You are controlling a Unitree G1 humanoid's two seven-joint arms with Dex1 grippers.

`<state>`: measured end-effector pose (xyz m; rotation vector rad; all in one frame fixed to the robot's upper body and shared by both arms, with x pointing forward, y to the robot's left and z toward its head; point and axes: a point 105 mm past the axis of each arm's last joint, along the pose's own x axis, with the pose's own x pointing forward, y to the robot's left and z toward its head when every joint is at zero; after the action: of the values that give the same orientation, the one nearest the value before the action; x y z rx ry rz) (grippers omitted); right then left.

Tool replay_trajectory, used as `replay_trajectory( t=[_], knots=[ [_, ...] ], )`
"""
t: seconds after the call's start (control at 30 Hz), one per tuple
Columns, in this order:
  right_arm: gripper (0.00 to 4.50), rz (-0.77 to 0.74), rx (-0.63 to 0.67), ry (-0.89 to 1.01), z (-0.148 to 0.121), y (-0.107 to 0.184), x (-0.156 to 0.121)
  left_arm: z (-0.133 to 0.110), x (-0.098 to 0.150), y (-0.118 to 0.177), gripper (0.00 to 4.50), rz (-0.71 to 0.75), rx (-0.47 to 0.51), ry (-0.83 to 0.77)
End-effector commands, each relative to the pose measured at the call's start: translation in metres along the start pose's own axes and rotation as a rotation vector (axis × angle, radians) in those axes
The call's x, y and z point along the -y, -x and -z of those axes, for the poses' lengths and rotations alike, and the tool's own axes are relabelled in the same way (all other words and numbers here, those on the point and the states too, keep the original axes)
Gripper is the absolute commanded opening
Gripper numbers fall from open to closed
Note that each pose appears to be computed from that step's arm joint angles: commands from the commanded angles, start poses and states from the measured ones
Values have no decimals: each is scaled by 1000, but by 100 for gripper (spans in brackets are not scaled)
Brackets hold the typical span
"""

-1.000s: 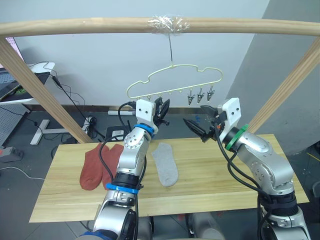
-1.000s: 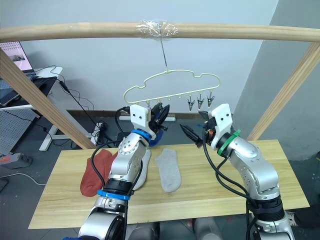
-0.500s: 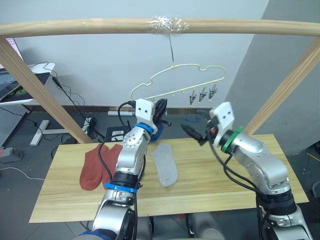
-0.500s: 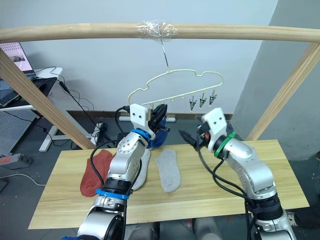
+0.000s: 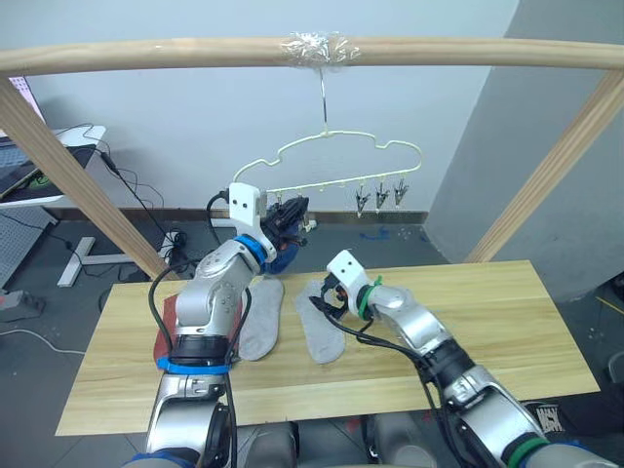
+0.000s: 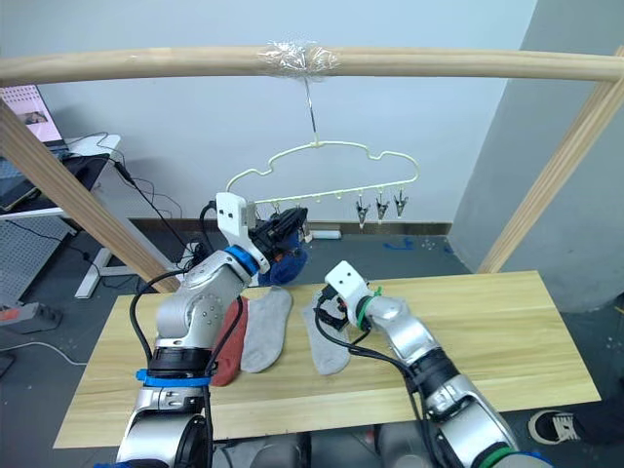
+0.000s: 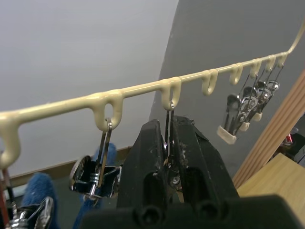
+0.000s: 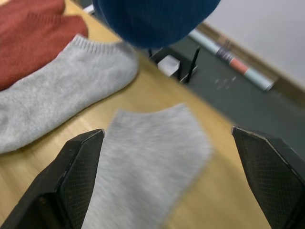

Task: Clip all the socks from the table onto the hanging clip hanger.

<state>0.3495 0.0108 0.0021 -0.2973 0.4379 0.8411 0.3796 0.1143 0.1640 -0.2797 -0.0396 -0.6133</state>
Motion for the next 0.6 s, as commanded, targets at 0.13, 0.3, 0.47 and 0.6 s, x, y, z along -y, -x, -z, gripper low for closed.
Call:
replay_trajectory(
  t=[0.13, 0.3, 0.47, 0.6],
  knots=[
    [450, 30, -140, 95, 35, -12, 2, -9, 5, 7, 0, -2, 23, -17],
    [413, -15, -191, 102, 57, -10, -3, -8, 4, 12, 0, -13, 15, -15],
    [259, -30, -191, 107, 69, -2, 0, -7, 3, 13, 0, -21, 14, -14],
    [130, -16, -183, 131, 84, 16, 10, -4, 3, 12, 0, -16, 8, -2]
  ],
)
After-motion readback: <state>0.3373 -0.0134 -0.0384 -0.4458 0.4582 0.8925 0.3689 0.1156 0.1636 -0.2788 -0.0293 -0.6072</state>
